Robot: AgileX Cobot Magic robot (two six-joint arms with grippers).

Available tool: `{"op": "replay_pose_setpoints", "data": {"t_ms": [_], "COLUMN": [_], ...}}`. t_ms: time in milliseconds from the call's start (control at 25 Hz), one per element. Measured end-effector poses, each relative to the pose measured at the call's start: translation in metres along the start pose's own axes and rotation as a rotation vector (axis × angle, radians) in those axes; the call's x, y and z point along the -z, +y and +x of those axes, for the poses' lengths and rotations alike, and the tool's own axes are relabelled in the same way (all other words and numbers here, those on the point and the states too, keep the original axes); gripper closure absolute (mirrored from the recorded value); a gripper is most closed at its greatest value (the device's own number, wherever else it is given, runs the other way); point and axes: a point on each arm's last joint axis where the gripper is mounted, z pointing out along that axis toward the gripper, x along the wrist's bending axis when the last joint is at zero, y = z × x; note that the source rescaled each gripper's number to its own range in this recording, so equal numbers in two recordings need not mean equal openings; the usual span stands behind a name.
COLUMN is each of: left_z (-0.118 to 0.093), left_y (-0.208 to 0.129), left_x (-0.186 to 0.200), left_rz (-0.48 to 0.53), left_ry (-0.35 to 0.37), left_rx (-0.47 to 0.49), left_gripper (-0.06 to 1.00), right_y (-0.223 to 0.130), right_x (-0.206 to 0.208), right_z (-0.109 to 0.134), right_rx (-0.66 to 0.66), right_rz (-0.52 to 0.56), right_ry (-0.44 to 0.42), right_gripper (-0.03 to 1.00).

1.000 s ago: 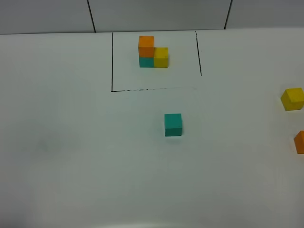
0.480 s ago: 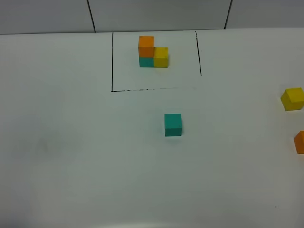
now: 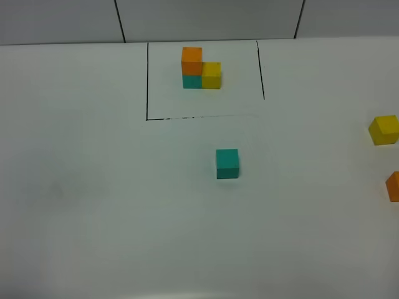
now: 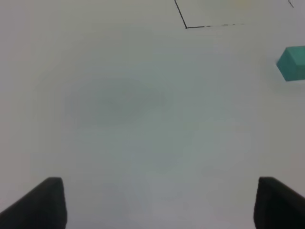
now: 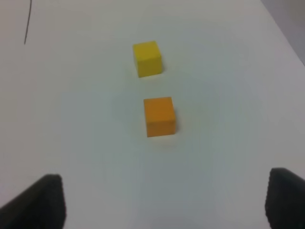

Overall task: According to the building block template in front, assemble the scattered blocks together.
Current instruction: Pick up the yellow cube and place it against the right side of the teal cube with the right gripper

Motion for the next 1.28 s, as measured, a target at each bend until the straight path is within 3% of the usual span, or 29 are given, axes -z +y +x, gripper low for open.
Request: {"op": "replay_pose_setpoints", "data": {"t_ms": [640, 1280], "left_z": [0.0000, 0.0042], "left_y": [0.0000, -0.0003], "left_x": [0.0000, 0.0002], "left_rz": [0.000, 0.002], "left_ry": [0.000, 0.046], "left_rx": [0.002, 0.076], "left_gripper": [0.15, 0.15], "right_y": [0.0000, 0.0000], "right_x": [0.0000, 0.0000], "right_z": [0.0000, 0.0000], "right_rx": [0.000, 0.000], "right_rz": [0.000, 0.000], "right_ry": [0.000, 0.000], "right_gripper": [0.21, 0.21]}}
